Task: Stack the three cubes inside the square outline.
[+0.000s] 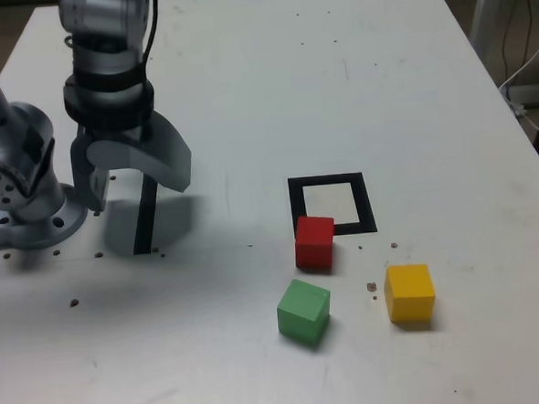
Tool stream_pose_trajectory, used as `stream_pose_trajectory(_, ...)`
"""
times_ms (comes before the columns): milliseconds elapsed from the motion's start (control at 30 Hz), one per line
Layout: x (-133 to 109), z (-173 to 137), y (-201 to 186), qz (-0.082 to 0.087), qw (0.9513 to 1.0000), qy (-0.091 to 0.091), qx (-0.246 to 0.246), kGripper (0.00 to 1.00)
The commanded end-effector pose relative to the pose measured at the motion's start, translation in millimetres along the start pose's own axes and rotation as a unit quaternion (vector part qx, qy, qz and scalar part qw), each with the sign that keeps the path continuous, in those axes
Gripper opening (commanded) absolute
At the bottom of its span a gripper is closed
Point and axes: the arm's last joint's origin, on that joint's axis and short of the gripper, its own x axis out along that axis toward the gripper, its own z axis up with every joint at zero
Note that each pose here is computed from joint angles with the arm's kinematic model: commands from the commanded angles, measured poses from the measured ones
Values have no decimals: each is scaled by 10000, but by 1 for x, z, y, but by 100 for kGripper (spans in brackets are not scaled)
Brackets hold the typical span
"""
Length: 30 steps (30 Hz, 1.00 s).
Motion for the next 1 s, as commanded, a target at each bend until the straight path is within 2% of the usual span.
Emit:
stream_pose_trajectory(0, 0, 2, 0, -8, 10000, 10, -1, 99)
stream_pose_trajectory(567, -2, 5, 0, -24, 10000, -24, 5, 99)
stream_pose_trajectory(967, -11, 30, -8, 11, 9998, -28, 180, 99)
